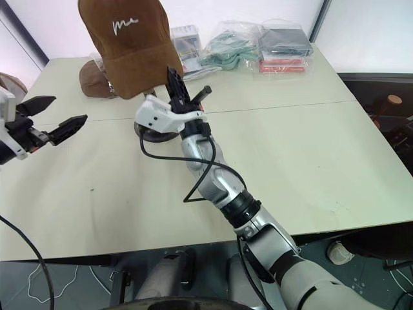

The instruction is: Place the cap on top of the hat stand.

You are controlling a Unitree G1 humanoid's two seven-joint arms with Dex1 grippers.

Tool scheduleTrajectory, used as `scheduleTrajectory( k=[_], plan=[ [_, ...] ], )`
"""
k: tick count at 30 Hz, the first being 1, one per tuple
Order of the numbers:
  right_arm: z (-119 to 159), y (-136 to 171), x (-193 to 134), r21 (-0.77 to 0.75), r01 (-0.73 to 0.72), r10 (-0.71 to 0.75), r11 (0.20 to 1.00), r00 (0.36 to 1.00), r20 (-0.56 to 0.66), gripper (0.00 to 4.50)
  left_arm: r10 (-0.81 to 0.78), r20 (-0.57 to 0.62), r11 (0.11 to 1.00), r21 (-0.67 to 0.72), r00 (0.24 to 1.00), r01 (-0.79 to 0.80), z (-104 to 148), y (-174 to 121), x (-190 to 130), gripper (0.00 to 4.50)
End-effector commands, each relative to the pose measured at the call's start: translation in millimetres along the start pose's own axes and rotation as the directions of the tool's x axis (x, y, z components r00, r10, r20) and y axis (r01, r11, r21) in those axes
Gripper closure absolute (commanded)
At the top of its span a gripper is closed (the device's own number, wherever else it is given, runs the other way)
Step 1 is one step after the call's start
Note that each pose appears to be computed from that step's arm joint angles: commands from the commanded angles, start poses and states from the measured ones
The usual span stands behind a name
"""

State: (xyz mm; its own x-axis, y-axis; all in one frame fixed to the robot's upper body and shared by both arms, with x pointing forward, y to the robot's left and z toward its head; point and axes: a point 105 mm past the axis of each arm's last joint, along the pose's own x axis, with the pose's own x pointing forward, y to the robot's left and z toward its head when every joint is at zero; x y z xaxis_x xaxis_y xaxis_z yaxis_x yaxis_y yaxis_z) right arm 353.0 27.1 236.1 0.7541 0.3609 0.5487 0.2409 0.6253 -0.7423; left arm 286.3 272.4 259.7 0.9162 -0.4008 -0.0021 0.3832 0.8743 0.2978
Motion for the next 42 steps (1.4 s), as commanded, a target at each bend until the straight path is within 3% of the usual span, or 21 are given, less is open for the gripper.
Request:
scheduleTrajectory(
  k=[1, 12, 22, 25, 29, 32, 36, 42],
  plan=[
    [11, -1, -3, -0.024, 0.044, -0.043, 0.999, 0.998, 0.049, 4.46, 0.003, 0.035, 0.999, 0.043, 0.999, -0.005, 18, 1, -7, 0.00],
    [-15, 46, -35, -0.085, 0.001, -0.001, 0.996, 1.000, -0.001, 4.46, -0.005, 0.031, 0.999, 0.054, 1.000, 0.003, 23, 3, -7, 0.00],
    [-14, 61, -40, 0.021, -0.028, 0.027, 0.999, 0.999, 0.035, 4.46, -0.009, 0.035, 0.998, 0.056, 0.999, 0.007, 21, 3, -5, 0.00],
    [-14, 63, -41, 0.020, -0.032, 0.031, 0.999, 0.999, 0.035, 3.53, -0.010, 0.037, 0.998, 0.059, 0.999, 0.008, 21, 3, -4, 0.00],
    [-25, 71, -45, 0.024, -0.094, 0.094, 0.995, 0.996, 0.009, 1.58, -0.016, 0.040, 0.998, 0.065, 0.999, 0.014, 23, 3, -2, 0.00],
    [-32, 82, -54, 0.027, -0.225, 0.225, 0.974, 0.974, 0.032, 0.08, -0.019, 0.042, 0.997, 0.072, 0.999, 0.016, 25, 5, -1, 0.00],
    [-61, 78, -68, 0.067, -0.340, 0.342, 0.938, 0.940, -0.013, 0.03, -0.023, 0.046, 0.997, 0.081, 0.999, 0.020, 28, 6, -1, 0.00],
    [-91, 42, -71, 0.232, -0.416, 0.442, 0.880, 0.894, -0.076, 0.03, -0.030, 0.057, 0.995, 0.094, 0.998, 0.024, 30, 8, 2, 0.00]
  ],
)
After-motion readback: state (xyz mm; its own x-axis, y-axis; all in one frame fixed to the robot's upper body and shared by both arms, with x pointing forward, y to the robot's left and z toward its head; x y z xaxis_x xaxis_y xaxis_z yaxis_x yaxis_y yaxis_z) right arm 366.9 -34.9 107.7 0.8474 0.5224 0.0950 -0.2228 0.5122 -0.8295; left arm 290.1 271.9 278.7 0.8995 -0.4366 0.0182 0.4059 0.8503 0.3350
